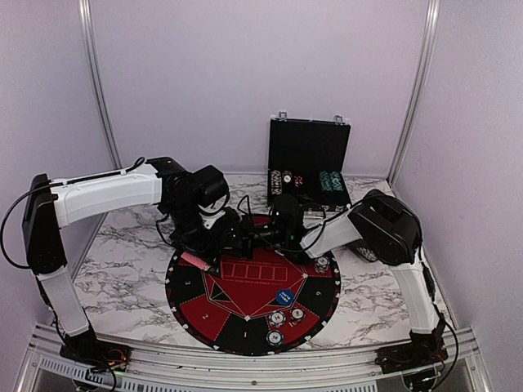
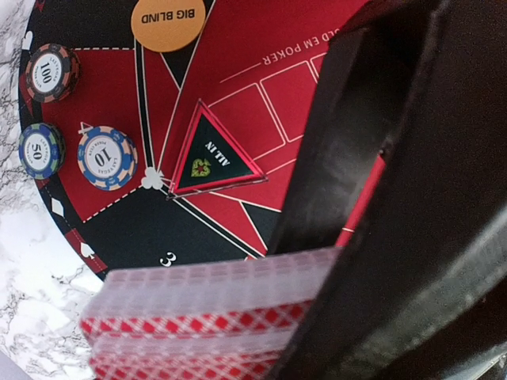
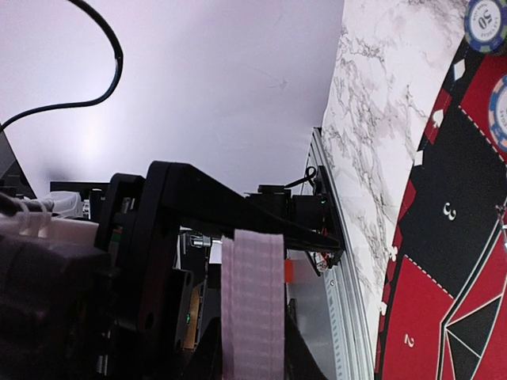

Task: Distribute texas hold em gaming equipment
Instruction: Pass from the right arm to the left

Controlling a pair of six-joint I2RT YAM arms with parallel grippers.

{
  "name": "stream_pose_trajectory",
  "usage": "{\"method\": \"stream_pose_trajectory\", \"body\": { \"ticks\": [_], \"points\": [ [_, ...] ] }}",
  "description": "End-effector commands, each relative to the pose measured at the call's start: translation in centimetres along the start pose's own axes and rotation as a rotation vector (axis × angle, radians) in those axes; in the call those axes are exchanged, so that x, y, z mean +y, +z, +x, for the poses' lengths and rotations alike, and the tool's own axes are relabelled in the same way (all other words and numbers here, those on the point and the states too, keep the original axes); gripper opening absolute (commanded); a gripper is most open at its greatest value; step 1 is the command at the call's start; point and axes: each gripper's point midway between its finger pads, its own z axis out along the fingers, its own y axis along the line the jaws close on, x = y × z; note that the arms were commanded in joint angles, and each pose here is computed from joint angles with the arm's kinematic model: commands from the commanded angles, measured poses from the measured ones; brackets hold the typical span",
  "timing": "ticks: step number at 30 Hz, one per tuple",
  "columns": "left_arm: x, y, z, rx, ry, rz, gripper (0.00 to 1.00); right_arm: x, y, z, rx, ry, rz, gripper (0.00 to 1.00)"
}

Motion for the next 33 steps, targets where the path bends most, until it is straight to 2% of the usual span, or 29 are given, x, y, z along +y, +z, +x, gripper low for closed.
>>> {"method": "stream_pose_trajectory", "body": {
  "ticks": [1,9,12,18,26,29,33],
  "points": [
    [-0.2,-1.0,0.0,-0.026,0.026,-0.016,0.72,1.4,-0.3,-0.3,-0.021,-0.048,-0.033,0.0],
    [-0.2,-0.9,0.0,-0.026,0.036,-0.017,0.61,1.4,-0.5,-0.4,-0.037,-0.052,-0.022,0.0],
    [-0.2,-1.1,-0.2,-0.032,0.041,-0.014,0.6,1.4,-0.5,-0.3,-0.04,-0.052,-0.021,0.0],
    [-0.3,-0.7,-0.1,-0.026,0.057,-0.024,0.75,2.0,-0.6,-0.3,-0.046,-0.049,-0.029,0.0],
    [-0.6,-0.2,0.0,-0.019,0.071,-0.039,0.71,1.9,-0.8,-0.4,-0.067,-0.038,-0.026,0.0],
    [-0.7,-0.1,0.2,-0.012,0.078,-0.041,0.78,2.1,-0.9,-0.3,-0.069,-0.037,-0.033,0.0],
    [-0.8,0.2,0.2,-0.005,0.083,-0.044,0.79,2.4,-0.8,-0.2,-0.069,-0.041,-0.036,0.0]
  ]
}}
